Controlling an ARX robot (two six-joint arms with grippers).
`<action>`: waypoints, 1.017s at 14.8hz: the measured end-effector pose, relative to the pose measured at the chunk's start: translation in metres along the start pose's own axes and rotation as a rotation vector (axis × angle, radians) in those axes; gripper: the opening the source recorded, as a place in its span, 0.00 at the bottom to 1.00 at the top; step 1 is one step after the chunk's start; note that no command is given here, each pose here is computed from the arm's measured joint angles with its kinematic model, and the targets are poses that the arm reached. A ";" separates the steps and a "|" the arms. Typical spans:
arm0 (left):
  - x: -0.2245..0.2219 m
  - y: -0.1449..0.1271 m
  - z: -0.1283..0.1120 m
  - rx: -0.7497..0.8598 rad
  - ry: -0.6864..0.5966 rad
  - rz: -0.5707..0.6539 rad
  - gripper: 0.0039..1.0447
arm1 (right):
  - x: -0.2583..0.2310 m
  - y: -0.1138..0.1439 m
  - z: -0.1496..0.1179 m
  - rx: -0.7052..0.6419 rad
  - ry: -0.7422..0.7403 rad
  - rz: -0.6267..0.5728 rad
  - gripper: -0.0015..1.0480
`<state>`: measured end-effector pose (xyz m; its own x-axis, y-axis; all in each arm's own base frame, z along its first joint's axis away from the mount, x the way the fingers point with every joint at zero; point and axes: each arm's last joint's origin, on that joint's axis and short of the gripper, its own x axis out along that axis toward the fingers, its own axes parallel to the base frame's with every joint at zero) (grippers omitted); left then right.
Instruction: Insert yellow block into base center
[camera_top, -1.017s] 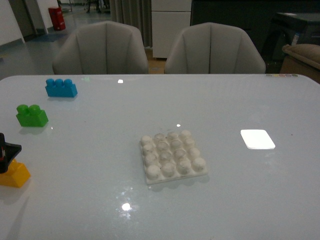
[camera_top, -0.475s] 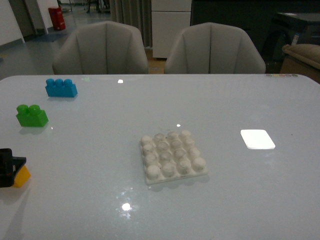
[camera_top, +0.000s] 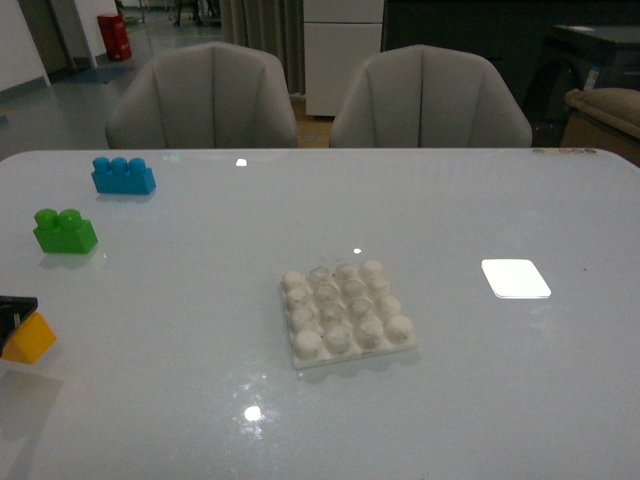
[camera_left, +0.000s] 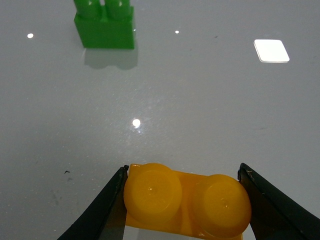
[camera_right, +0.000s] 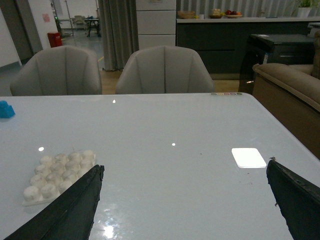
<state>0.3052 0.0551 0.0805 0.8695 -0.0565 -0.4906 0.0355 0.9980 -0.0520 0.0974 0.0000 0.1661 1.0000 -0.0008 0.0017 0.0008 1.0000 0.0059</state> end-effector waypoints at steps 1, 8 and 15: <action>-0.008 -0.011 0.010 0.001 -0.028 -0.009 0.56 | 0.000 0.000 0.000 0.000 0.000 0.000 0.94; -0.020 -0.190 0.036 -0.003 -0.022 -0.160 0.56 | 0.000 0.000 0.000 0.000 0.000 0.000 0.94; 0.002 -0.293 0.030 -0.047 0.030 -0.118 0.56 | 0.000 0.000 0.000 0.000 0.000 0.000 0.94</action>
<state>0.3112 -0.2367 0.1206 0.8456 -0.1750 -0.5043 0.1132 0.9820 -0.1509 0.0974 0.0000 0.1661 1.0000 -0.0004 0.0013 0.0004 1.0000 0.0059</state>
